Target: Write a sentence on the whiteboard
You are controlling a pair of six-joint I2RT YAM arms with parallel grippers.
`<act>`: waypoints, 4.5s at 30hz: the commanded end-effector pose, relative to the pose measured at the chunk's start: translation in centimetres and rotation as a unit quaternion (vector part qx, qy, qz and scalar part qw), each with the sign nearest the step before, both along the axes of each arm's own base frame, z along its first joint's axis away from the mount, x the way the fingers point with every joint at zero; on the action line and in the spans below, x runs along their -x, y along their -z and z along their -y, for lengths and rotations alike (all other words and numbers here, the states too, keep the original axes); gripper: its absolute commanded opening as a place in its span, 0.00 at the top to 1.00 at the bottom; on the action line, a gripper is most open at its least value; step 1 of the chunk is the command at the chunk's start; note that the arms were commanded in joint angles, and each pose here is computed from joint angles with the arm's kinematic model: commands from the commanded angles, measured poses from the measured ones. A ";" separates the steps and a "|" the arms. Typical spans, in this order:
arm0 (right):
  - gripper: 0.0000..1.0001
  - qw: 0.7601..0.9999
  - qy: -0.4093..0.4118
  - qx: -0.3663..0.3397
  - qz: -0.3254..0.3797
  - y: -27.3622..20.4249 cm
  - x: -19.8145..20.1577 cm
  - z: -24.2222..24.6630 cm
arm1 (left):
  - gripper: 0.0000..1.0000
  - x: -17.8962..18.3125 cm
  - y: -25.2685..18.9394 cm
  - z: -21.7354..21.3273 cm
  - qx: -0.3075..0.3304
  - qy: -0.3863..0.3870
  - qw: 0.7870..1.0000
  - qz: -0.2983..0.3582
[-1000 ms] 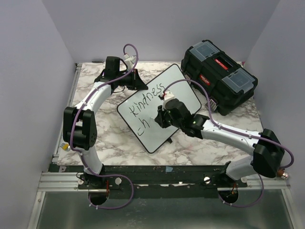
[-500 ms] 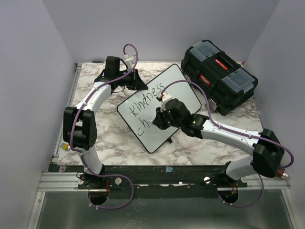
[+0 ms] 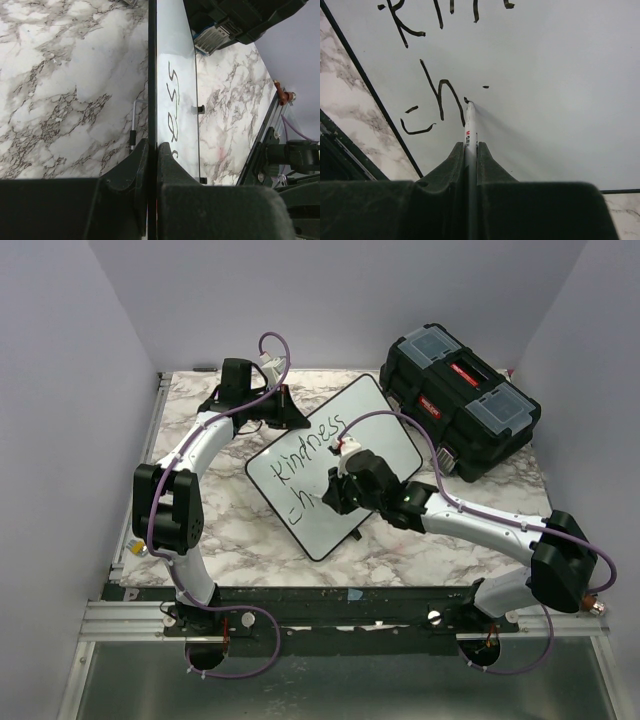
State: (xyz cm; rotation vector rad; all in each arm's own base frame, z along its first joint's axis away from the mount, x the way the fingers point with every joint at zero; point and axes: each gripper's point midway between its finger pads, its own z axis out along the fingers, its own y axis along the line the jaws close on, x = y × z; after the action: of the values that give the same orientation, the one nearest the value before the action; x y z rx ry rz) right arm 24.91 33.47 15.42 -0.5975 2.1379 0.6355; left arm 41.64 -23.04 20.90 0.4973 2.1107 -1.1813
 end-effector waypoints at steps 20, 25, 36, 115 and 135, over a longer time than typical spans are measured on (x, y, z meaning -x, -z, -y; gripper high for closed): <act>0.99 0.999 0.049 0.015 0.014 -1.1 -2.2 0.1 | 1.00 1.9 1.2 0.9 -0.031 0.033 0.999 0.012; 0.99 0.999 0.049 0.016 0.006 -0.5 -1.7 0.5 | 1.00 1.9 1.1 0.9 -0.031 0.033 0.999 0.014; 0.99 0.997 0.064 0.029 -0.015 1.7 -0.1 2.9 | 1.00 1.9 1.2 0.9 -0.031 0.034 0.999 0.013; 0.99 0.997 0.038 -0.038 -0.057 0.2 1.0 0.0 | 1.00 2.0 0.8 1.1 -0.032 0.036 0.999 0.016; 0.99 0.992 0.101 -0.069 0.012 -4.6 -1.5 1.3 | 1.00 2.0 0.6 1.1 -0.034 0.035 0.999 0.019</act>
State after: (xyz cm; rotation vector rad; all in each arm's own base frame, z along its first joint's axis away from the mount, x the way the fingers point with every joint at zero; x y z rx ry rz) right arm 24.92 33.12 18.57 -0.3904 2.1232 0.7223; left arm 41.34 -23.10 21.20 0.5051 2.1105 -1.1721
